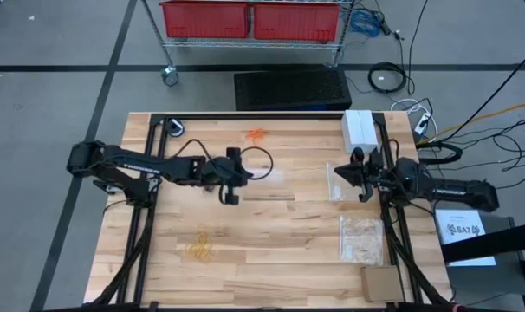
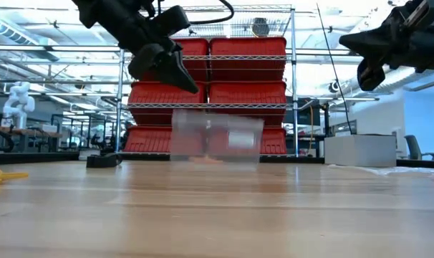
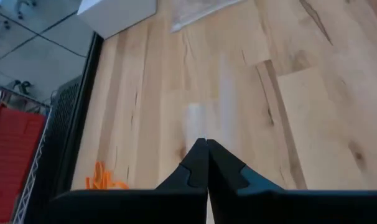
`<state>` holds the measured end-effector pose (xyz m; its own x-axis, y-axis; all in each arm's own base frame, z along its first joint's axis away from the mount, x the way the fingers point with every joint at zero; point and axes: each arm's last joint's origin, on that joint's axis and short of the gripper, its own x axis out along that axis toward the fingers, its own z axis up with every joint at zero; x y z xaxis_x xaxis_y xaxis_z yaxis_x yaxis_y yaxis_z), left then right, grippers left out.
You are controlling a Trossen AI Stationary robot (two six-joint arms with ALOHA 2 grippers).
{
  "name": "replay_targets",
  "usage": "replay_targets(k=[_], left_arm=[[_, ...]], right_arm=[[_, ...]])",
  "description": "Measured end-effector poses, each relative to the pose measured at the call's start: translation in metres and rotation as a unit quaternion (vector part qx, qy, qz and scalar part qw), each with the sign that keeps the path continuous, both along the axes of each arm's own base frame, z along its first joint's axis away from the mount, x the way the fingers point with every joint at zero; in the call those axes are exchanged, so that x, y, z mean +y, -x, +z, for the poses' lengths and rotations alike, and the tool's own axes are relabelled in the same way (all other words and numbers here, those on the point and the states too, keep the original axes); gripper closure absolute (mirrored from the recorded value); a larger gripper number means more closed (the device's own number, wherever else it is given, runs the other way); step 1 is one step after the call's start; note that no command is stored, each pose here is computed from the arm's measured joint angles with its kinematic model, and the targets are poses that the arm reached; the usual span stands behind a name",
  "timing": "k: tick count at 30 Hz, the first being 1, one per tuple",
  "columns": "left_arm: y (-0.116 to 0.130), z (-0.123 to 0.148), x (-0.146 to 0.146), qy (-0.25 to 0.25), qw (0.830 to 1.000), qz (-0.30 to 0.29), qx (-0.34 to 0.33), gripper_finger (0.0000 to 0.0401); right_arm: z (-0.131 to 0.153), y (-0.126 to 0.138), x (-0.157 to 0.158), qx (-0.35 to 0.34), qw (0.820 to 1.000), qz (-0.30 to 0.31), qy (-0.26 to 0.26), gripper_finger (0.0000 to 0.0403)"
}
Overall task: Sort rubber bands
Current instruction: Open the top right zip bag
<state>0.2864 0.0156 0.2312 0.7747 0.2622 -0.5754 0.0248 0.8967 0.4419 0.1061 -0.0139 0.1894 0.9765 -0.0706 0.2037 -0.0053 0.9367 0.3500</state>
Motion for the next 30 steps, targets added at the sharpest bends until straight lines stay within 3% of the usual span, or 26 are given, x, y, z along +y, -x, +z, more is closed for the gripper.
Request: replay_targets(k=[4, 11, 15, 21, 30], left_arm=[[0.0, 0.001, 0.004, 0.0, 1.0, 0.006, -0.005, 0.0401], [0.003, -0.003, 0.008, 0.002, 1.0, 0.012, 0.018, 0.0401], [0.004, -0.009, 0.003, 0.054, 0.997, -0.031, 0.043, 0.0395], [0.0, -0.03, -0.015, 0.118, 0.987, -0.053, 0.094, 0.034], [-0.012, -0.076, -0.039, 0.123, 0.975, -0.068, 0.174, 0.0251]], right_arm=[[0.008, -0.008, 0.0, 0.027, 0.999, -0.016, 0.006, 0.0403], [0.031, -0.029, 0.0, 0.071, 0.992, -0.032, 0.105, 0.0403], [0.04, -0.046, 0.002, 0.099, 0.988, -0.018, 0.118, 0.0403], [0.046, -0.067, 0.003, 0.131, 0.984, -0.007, 0.118, 0.0403], [0.044, -0.076, 0.002, 0.147, 0.981, -0.006, 0.125, 0.0373]])
